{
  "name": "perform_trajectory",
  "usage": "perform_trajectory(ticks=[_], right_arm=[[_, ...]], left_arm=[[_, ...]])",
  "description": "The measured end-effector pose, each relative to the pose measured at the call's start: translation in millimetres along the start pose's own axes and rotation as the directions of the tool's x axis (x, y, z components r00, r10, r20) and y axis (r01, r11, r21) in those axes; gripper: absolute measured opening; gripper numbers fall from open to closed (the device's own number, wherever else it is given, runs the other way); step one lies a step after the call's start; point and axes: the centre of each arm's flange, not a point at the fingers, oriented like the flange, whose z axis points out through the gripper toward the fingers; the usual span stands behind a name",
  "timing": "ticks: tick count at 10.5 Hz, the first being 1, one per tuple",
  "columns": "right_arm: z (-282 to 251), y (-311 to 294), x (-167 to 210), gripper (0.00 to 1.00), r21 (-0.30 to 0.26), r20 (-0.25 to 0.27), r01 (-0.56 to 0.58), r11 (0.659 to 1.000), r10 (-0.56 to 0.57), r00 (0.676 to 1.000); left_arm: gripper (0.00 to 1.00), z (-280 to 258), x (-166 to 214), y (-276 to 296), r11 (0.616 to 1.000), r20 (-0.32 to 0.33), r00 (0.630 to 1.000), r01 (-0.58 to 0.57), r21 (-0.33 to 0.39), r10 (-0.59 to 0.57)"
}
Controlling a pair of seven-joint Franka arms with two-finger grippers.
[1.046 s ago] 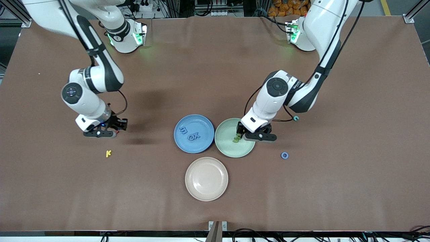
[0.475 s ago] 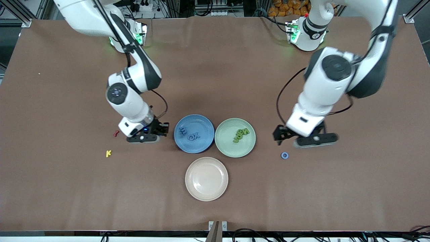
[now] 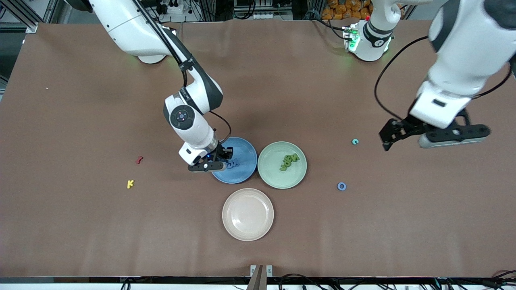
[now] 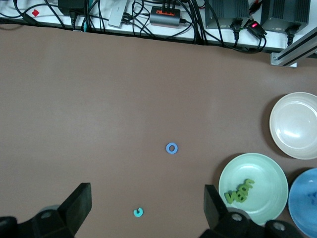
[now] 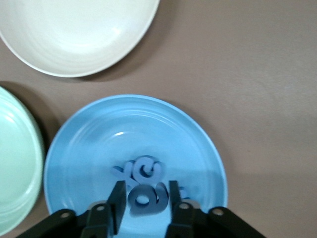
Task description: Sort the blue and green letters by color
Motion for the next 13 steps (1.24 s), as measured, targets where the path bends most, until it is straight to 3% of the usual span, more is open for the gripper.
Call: perform_trajectory(ticks=[2,4,5,10,13], right_arm=[[-11.6,-2.7,11.4,0.64,0.011,-0.023,-0.019,1.000,0.020,1.000],[-28.2,22.2,34.5,0.91,0.003,-0.032,-0.062,0.998,0.062,0.998],[-37.1,41.9,46.3,1.00,-0.005,-0.032,-0.076,0.997,0.076,0.997],[-111.6,221.7,95.1,1.00,-0.070,0.046,-0.117,0.991,0.120,0.992],[-166.3,294.4,99.7,1.00,-0.137,0.033,-0.164,0.977,0.170,0.985]], left_arm=[[1.00,-13.6,3.4,-35.4,1.000,0.024,0.999,0.024,0.004,-0.024],[1.00,-30.0,4.6,-59.7,1.000,0.043,0.999,0.023,0.019,-0.024],[1.00,-35.6,4.9,-68.7,0.999,0.050,0.998,0.025,0.021,-0.026],[1.00,-31.2,-11.3,-74.9,0.999,0.198,0.980,0.036,-0.002,-0.034],[1.00,-35.6,-14.5,-76.8,0.999,0.223,0.974,0.036,0.006,-0.036]])
